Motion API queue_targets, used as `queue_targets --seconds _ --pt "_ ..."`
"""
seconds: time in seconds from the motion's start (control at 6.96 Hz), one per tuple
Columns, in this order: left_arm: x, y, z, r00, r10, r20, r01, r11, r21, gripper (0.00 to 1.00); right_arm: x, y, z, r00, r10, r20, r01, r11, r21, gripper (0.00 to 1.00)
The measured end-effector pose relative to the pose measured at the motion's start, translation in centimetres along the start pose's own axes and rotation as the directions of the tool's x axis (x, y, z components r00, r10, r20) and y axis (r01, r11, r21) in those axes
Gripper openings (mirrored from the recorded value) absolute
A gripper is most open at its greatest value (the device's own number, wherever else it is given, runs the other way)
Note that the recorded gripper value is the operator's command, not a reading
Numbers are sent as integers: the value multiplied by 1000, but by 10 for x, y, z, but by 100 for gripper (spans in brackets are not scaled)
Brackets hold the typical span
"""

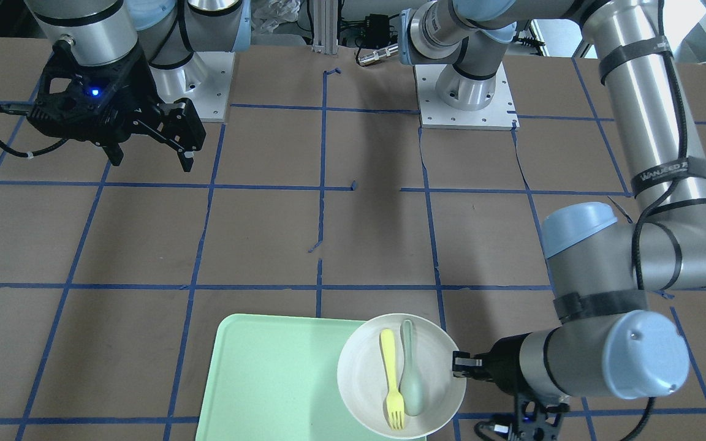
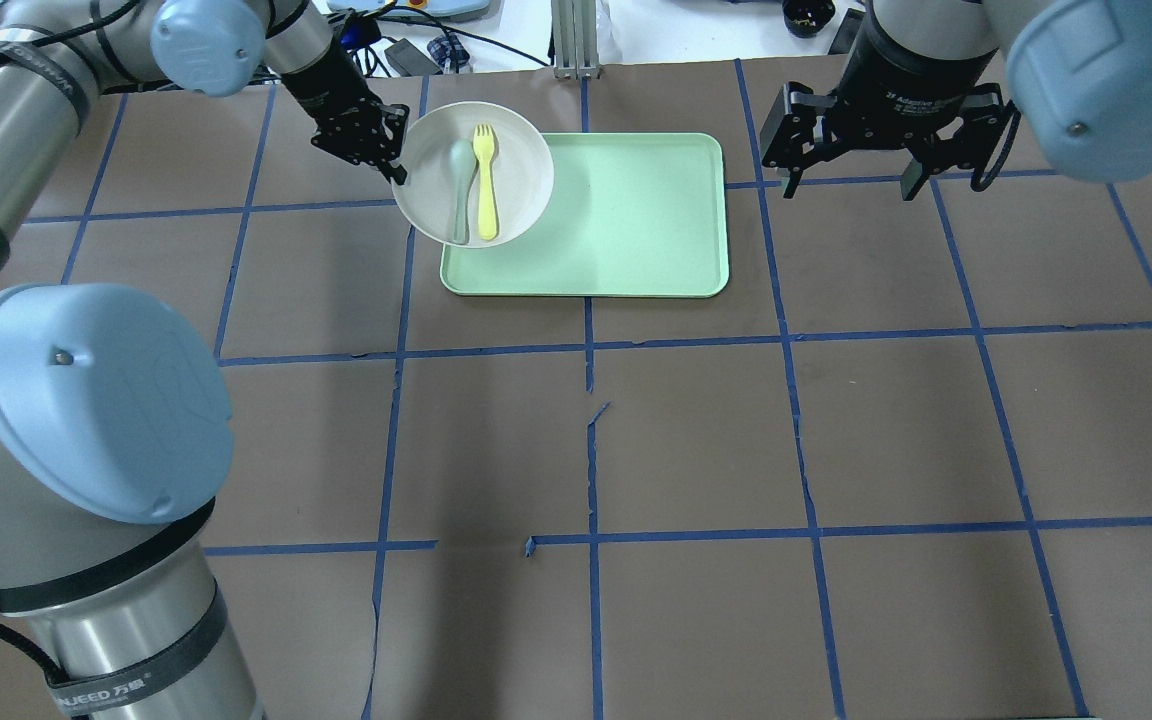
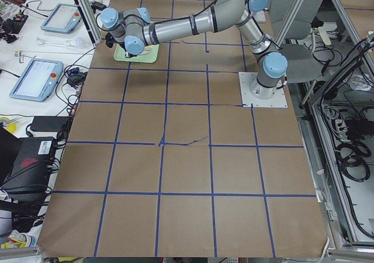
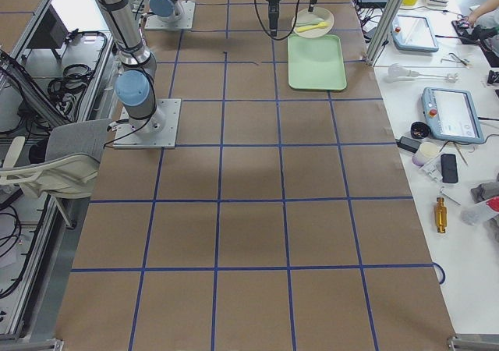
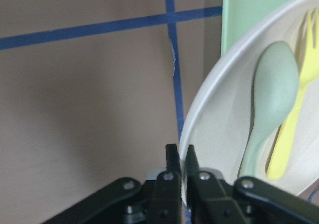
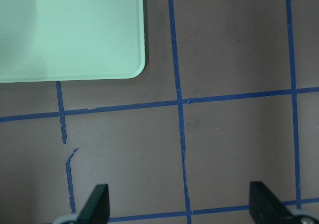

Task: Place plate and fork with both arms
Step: 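Lift the plate with the left gripper and carry it onto the green tray, then lower the plate onto the tray and open the left gripper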

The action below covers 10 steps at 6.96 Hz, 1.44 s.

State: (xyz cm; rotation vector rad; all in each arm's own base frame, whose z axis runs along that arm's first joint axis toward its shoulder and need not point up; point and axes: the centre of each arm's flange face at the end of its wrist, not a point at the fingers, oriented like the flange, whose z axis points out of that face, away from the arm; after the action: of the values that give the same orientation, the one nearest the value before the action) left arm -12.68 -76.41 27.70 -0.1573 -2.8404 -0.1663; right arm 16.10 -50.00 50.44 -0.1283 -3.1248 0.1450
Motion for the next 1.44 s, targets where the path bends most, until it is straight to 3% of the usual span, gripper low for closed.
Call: queue_targets --seconds 0.29,1.15,1.29,1.44 --pt "48 -13 32 1000 -16 -13 16 1000 -6 0 0 0 0 1000 -1 0 1 1000 0 100" --pt "70 -23 99 994 -110 -29 109 993 -35 0 -1 0 0 1000 -1 0 1 1000 1 100" --pt "70 -19 108 993 -114 -28 113 992 -52 65 -1 0 0 1000 -1 0 1 1000 1 100" --pt "70 -14 113 992 -120 -29 118 991 -65 100 -1 0 0 1000 -1 0 1 1000 0 100"
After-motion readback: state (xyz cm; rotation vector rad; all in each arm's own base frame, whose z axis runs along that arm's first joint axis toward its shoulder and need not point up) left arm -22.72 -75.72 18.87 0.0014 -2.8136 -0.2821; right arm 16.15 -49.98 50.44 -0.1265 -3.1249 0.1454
